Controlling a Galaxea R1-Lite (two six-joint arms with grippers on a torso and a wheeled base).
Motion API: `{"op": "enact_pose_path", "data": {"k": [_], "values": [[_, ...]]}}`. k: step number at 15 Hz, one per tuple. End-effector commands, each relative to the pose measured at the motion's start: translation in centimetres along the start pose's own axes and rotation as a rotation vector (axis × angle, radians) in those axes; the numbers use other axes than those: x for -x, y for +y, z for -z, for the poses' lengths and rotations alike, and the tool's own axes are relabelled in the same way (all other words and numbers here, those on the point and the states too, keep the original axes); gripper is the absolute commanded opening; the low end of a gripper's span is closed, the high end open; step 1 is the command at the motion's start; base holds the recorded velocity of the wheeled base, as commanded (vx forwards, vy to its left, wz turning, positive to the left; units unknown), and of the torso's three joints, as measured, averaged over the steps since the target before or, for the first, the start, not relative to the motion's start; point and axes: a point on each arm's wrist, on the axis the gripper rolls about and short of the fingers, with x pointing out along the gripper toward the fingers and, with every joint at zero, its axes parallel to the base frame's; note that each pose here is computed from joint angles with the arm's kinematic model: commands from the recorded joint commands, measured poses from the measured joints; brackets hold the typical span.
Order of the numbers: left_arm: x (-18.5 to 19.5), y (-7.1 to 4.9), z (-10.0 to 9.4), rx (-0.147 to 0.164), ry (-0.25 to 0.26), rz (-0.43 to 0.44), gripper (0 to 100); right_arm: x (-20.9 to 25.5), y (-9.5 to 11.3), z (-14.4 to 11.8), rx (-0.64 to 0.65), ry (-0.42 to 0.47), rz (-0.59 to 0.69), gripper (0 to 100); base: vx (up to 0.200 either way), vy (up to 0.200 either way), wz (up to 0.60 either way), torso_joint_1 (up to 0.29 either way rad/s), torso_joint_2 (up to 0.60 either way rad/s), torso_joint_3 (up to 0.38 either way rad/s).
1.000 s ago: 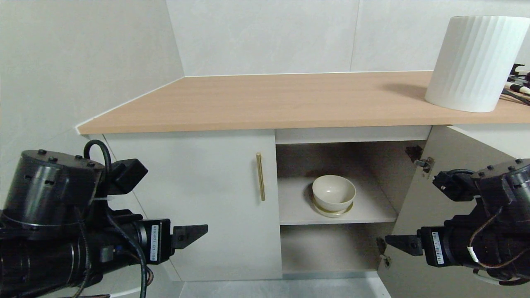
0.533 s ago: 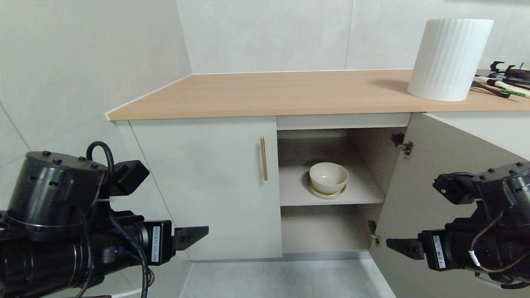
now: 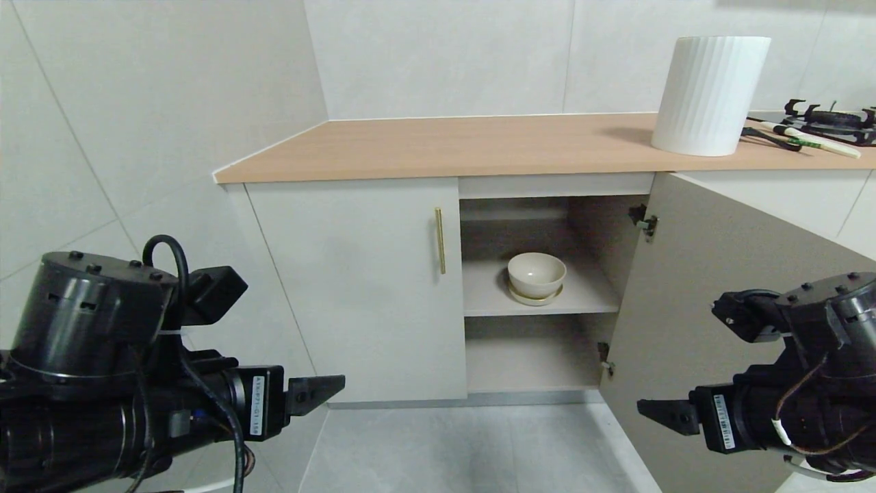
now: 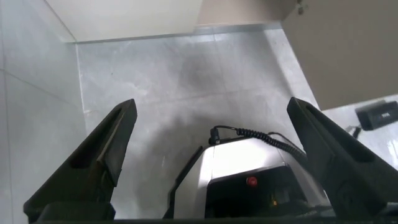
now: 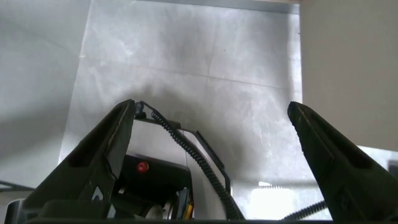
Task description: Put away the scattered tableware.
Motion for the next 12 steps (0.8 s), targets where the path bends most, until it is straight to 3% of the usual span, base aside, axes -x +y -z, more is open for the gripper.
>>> {"op": "enact_pose_path", "data": {"k": [1,7,9,12], "values": [[-0.1,0.0,0.1,0.000,0.005,-0.003,100,-0.2,0.0,0.1,0.001,0.007,0.002,100,0.000,0.000,0.00,0.000,0.00,0.000],[-0.1,0.1,0.3,-0.002,0.011,-0.004,100,0.3,0.4,1.1,0.064,0.049,-0.011,100,0.000,0.000,0.00,0.000,0.00,0.000],[-0.2,0.1,0.4,-0.013,0.016,-0.004,100,2.4,0.1,2.5,0.188,0.147,-0.007,100,0.000,-0.200,0.00,0.002,0.00,0.005],[-0.2,0.2,0.5,-0.032,0.019,-0.007,100,4.6,0.1,3.7,0.261,0.207,-0.025,100,0.000,-0.200,0.00,0.006,0.00,0.002]]}}
